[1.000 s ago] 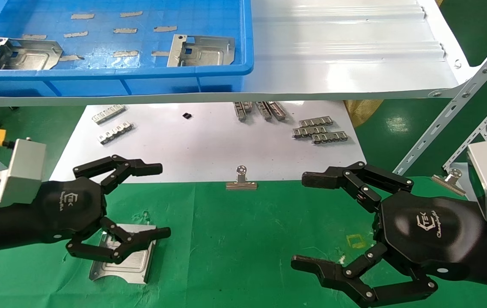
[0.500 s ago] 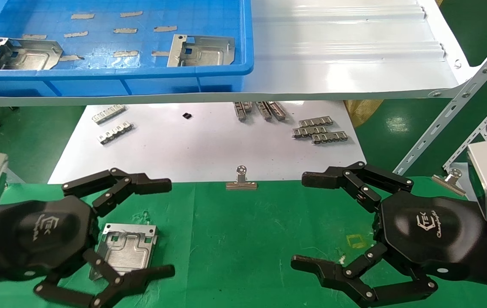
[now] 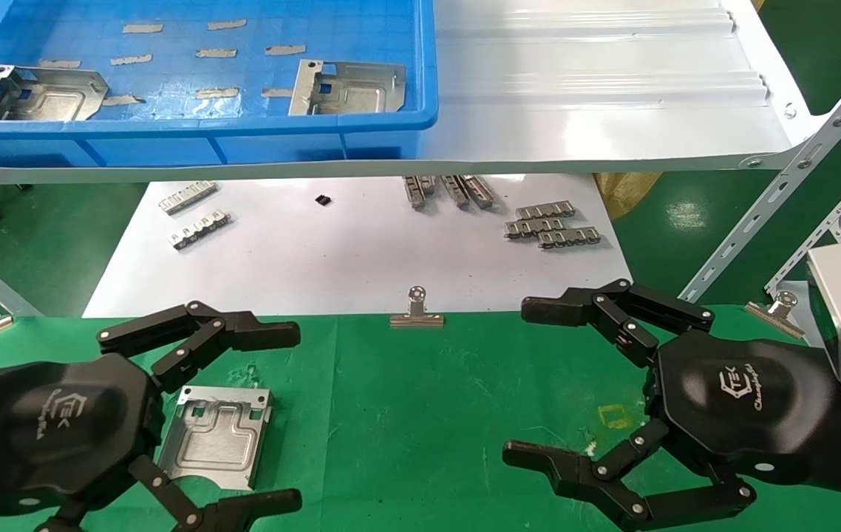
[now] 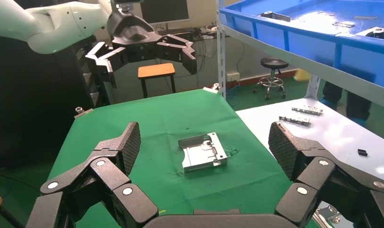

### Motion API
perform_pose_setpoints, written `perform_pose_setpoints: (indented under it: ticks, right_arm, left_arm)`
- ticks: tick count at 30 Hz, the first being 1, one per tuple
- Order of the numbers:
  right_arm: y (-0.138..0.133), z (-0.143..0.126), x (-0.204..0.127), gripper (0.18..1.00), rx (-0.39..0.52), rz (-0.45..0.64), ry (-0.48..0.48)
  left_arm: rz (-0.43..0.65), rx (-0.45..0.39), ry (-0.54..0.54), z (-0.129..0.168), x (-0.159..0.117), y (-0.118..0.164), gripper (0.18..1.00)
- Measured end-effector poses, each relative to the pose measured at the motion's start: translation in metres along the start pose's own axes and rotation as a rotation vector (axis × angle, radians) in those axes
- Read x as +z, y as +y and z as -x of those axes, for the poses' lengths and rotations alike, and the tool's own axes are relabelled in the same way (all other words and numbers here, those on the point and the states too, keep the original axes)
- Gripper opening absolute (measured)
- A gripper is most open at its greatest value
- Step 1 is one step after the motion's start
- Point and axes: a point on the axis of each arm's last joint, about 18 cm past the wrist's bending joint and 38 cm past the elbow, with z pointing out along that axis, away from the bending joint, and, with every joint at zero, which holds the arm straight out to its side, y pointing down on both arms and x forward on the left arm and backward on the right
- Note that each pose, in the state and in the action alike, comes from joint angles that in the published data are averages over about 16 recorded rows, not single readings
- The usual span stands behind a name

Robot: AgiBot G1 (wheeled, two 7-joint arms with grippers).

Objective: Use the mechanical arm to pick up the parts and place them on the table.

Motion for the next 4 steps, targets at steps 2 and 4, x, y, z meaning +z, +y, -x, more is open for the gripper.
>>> perform_pose_setpoints:
  ticks: [2, 4]
  right_arm:
    - [0.0, 0.0, 0.0, 1.001, 0.0, 0.0, 0.0]
    - [0.0, 0.0, 0.0, 1.001, 0.0, 0.0, 0.0]
  left_arm:
    - [0.0, 0.0, -0.001, 0.0005, -0.0001, 0.0003, 1.001]
    - [0.001, -0.001, -0.003, 0.0011, -0.0002, 0.0006, 1.001]
